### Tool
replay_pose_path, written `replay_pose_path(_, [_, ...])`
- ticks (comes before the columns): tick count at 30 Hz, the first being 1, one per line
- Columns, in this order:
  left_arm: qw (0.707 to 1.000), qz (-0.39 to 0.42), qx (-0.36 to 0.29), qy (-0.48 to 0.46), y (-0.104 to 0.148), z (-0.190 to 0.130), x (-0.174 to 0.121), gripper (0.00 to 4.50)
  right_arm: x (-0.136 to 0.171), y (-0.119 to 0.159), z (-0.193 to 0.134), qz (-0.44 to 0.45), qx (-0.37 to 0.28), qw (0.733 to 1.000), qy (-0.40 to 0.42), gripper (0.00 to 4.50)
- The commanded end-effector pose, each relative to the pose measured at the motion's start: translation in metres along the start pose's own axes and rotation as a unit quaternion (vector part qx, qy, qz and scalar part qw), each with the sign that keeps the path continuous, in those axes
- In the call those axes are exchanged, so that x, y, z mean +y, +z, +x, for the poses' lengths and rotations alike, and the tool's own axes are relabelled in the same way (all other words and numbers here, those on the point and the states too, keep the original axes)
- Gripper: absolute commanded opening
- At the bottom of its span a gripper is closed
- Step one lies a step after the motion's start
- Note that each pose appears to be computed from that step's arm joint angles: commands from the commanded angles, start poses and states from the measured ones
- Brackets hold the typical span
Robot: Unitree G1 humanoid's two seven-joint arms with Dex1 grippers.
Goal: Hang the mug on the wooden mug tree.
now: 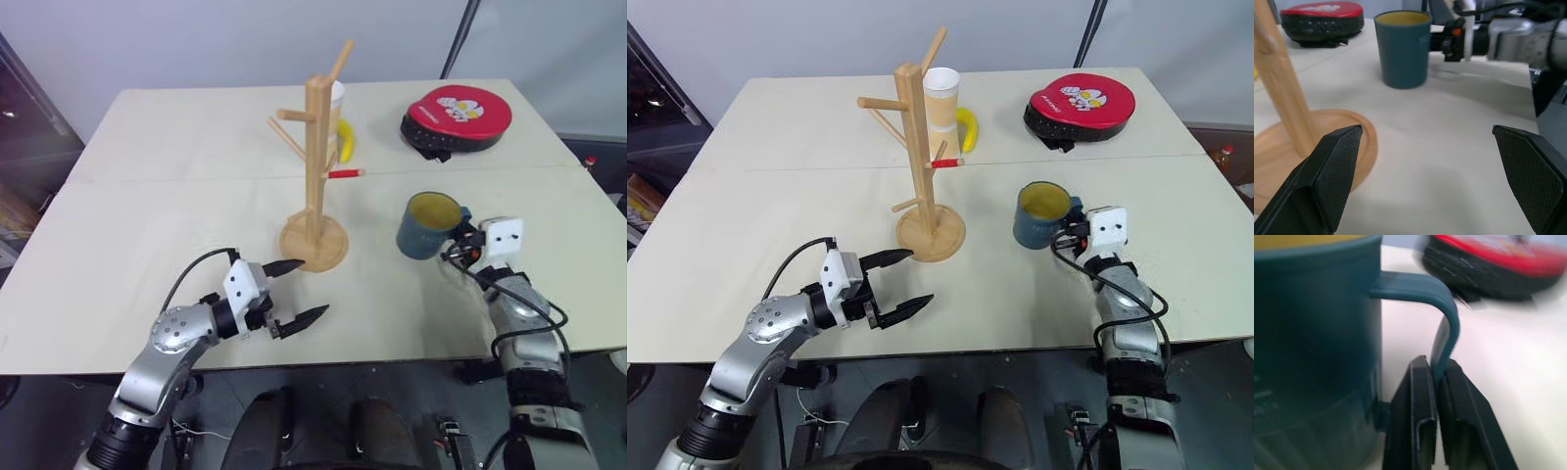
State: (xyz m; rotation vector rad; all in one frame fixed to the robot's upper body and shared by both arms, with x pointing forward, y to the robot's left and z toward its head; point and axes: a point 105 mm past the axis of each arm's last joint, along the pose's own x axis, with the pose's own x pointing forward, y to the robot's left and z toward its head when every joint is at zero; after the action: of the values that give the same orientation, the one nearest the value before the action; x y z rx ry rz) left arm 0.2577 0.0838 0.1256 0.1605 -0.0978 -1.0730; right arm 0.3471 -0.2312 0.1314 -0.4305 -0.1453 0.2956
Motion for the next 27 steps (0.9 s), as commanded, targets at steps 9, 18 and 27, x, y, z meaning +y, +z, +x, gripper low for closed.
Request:
replay_pose_path(9, [0.999, 0.033, -0.023, 0.024, 0.021, -0.010, 0.019, 4.50, 0.049, 0.141, 0.005, -0.217, -0.164, 0.940, 0.207, 0.06])
replay_pose_path(18, [0.998, 0.042, -0.029, 0.027, 0.033, -0.018, 0.024, 4.50, 0.050, 0.167, 0.016, -0.232, -0.180, 0.926, 0.239, 0.06])
replay_pose_path(27, [0.998, 0.037, -0.041, 0.032, 0.042, -0.022, 0.023, 4.50, 0.053, 0.182, 0.026, -0.241, -0.181, 0.917, 0.261, 0.06])
